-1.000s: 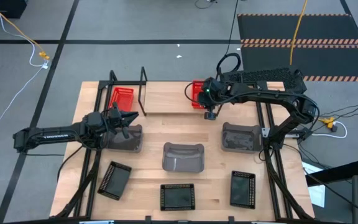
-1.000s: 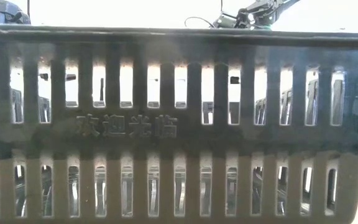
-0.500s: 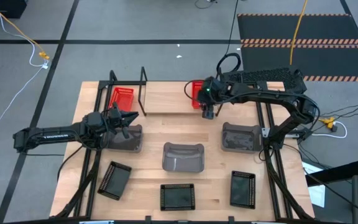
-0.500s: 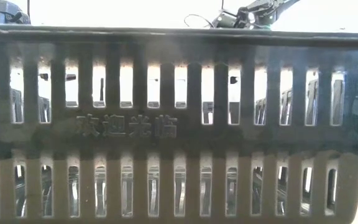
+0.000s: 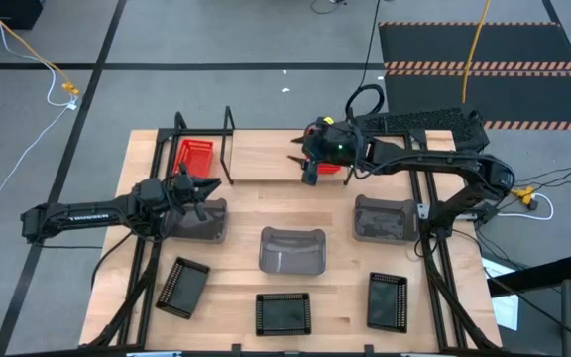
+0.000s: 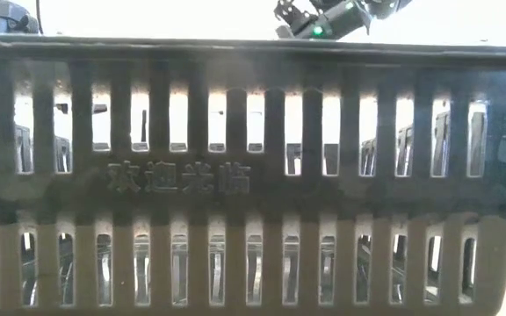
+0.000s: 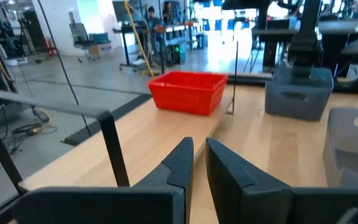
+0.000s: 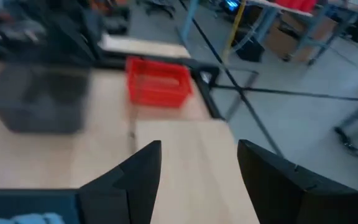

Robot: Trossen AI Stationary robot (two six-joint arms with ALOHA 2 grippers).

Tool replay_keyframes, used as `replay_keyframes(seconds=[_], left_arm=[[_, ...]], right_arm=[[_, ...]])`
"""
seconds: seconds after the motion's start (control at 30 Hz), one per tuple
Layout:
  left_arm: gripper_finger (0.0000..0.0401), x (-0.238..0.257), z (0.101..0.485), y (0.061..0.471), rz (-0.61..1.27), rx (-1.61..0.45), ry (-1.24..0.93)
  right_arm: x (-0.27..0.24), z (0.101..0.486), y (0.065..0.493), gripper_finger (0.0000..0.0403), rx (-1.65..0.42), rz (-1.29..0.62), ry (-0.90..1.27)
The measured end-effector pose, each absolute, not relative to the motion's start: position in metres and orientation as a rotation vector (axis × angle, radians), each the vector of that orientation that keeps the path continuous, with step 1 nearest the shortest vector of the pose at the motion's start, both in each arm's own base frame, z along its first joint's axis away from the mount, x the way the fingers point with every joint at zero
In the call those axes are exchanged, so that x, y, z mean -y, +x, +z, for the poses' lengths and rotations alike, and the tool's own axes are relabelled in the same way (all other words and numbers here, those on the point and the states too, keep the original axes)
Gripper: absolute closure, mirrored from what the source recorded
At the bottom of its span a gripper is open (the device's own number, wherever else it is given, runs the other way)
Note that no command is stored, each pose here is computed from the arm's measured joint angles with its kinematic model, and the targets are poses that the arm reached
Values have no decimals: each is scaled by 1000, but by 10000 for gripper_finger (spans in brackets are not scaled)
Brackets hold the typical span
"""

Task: Stack baskets on shelf by color
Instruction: Stack the red bin on top of the other red bins on the shelf

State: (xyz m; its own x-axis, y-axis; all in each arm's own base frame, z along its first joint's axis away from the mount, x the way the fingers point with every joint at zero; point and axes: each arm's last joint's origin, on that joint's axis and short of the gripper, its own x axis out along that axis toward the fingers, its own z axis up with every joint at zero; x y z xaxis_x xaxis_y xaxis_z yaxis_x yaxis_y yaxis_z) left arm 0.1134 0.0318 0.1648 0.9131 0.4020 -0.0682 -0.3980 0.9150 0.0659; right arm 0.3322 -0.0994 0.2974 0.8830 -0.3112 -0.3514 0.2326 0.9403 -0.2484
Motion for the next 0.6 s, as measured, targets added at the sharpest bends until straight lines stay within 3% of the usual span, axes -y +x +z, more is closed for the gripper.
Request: replay_keyframes(seconds=[0.17, 0.4, 0.5, 0.6], left_arm=[[354, -32, 158, 113, 412, -144, 19], [354, -30, 148, 111, 411, -227, -107], [354, -28, 147, 111, 403, -227, -154], [354, -27, 148, 112, 397, -218, -177]], right_arm=[[71, 294, 348, 195, -284, -157, -164], [18, 301, 349, 195, 160, 70, -314], [9, 296, 343, 195, 235, 31, -375], [11, 295, 342, 198, 220, -176, -360]])
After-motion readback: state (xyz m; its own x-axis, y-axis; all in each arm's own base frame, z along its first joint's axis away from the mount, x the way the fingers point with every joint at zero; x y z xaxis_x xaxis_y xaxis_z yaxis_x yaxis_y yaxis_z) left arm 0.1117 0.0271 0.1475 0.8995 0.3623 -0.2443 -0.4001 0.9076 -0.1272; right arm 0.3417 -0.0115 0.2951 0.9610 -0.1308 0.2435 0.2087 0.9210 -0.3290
